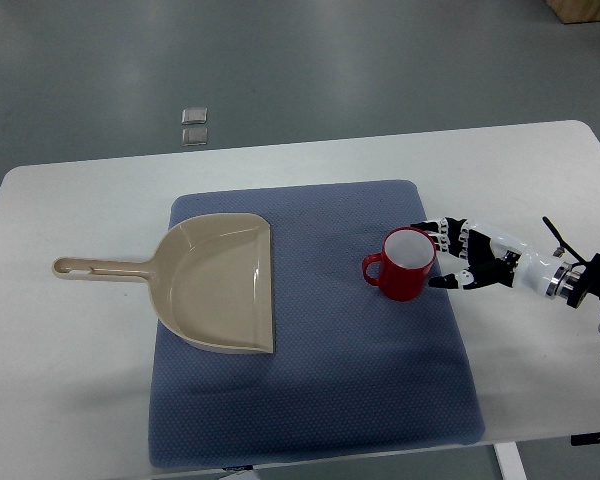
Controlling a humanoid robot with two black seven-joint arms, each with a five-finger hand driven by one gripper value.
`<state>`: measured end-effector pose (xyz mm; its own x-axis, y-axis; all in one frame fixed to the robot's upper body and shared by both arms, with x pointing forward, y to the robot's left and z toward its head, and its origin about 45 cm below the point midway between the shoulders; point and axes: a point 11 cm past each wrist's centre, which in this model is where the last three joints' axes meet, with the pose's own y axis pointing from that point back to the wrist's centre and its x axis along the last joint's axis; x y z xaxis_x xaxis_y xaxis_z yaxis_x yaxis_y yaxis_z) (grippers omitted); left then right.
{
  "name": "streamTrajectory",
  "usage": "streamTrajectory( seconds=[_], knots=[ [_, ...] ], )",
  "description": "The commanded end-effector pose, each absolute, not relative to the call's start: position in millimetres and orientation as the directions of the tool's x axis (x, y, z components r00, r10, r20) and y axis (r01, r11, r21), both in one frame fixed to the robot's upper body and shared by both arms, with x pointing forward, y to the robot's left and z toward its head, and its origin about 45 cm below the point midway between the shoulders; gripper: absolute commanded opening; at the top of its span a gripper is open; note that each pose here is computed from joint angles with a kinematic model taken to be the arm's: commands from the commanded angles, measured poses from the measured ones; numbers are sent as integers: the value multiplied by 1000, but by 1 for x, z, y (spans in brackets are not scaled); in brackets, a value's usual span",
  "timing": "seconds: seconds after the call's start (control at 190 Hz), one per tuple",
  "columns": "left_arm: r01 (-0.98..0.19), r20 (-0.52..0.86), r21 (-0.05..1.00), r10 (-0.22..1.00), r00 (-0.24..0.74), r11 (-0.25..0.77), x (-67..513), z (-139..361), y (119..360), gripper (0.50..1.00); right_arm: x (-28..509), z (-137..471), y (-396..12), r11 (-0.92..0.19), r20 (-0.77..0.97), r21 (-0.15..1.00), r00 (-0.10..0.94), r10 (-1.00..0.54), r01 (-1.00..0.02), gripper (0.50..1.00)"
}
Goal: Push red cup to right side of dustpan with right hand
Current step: 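Lower the right hand and cup it against the red mug's far side, then push the red mug with the right hand toward the dustpan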
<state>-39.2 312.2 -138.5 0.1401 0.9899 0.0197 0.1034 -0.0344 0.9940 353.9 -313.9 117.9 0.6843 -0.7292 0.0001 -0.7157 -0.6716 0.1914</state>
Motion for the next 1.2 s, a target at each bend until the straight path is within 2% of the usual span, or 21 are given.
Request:
streamTrajectory(
  seconds=[0.0,0.49,1.196],
  knots=[
    [103,20,994,990,140,-34,-39,-139,312,1000,353,114,-300,-686,-23,178,695,-719,-705,936],
    [103,20,994,990,140,-34,-39,-139,312,1000,356,114,-289,-695,-31,161,700,-714,-701,936],
    [102,20,994,990,137,-34,-39,-139,312,1000,358,108,-252,-702,-34,125,704,-709,-701,934]
  ],
)
